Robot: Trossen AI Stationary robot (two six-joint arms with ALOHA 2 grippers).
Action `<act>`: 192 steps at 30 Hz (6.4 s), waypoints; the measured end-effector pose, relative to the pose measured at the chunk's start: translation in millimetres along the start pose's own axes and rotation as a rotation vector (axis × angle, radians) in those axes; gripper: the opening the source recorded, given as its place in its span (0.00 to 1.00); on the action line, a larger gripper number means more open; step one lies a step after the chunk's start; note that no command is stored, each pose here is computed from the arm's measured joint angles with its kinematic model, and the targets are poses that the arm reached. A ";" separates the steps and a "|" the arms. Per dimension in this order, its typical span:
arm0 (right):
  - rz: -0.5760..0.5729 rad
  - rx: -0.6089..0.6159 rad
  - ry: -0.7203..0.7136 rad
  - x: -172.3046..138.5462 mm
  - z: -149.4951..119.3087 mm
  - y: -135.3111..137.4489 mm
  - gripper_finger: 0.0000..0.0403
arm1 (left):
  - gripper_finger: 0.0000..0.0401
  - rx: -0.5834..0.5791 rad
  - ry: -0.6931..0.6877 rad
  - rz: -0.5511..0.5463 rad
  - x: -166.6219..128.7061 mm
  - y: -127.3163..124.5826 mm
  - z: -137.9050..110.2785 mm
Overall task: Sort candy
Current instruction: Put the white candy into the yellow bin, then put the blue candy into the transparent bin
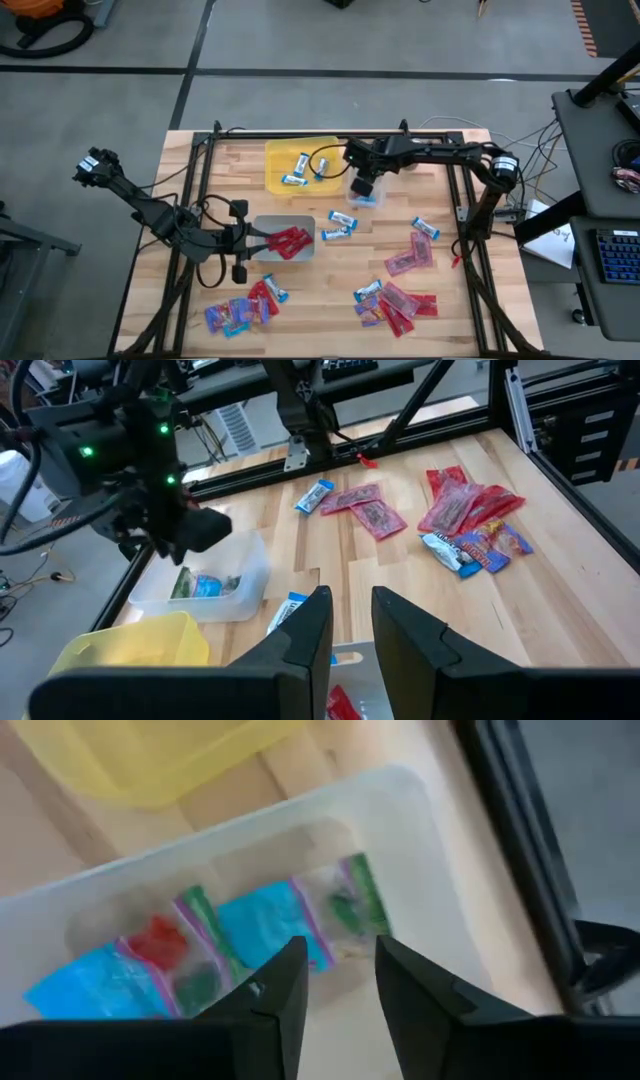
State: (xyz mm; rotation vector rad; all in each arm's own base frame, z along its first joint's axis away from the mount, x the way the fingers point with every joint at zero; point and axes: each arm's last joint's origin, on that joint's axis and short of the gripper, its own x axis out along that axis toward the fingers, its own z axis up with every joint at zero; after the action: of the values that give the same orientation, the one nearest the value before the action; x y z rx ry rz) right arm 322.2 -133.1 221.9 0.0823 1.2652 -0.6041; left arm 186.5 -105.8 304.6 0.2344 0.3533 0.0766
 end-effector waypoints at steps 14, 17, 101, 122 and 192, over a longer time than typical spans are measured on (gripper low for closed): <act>0.397 -0.065 -0.122 -58.9 2.3 49.4 0.25 | 0.15 -0.017 0.016 0.000 1.9 -1.4 -6.2; 0.434 -0.143 -0.133 -70.3 -4.6 75.0 0.26 | 0.15 -0.022 0.016 0.000 1.9 -1.4 -6.3; 0.381 -0.490 0.011 -70.3 -111.6 248.9 0.03 | 0.15 -0.042 0.037 -0.001 4.3 -3.2 -14.7; 0.046 -0.366 -0.424 -58.4 13.0 84.0 0.03 | 0.13 -0.452 0.156 -0.220 2.9 -13.0 -20.6; 0.131 -0.247 -0.558 -4.8 52.6 37.2 0.44 | 0.45 -0.720 1.384 0.008 -1.2 -137.0 -147.7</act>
State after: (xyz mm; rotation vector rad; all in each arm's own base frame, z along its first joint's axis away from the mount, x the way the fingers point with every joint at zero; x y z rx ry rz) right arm 384.5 -119.9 233.1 -0.1968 0.7746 -0.3197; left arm 138.1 -207.3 137.4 -0.5916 1.6570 0.3673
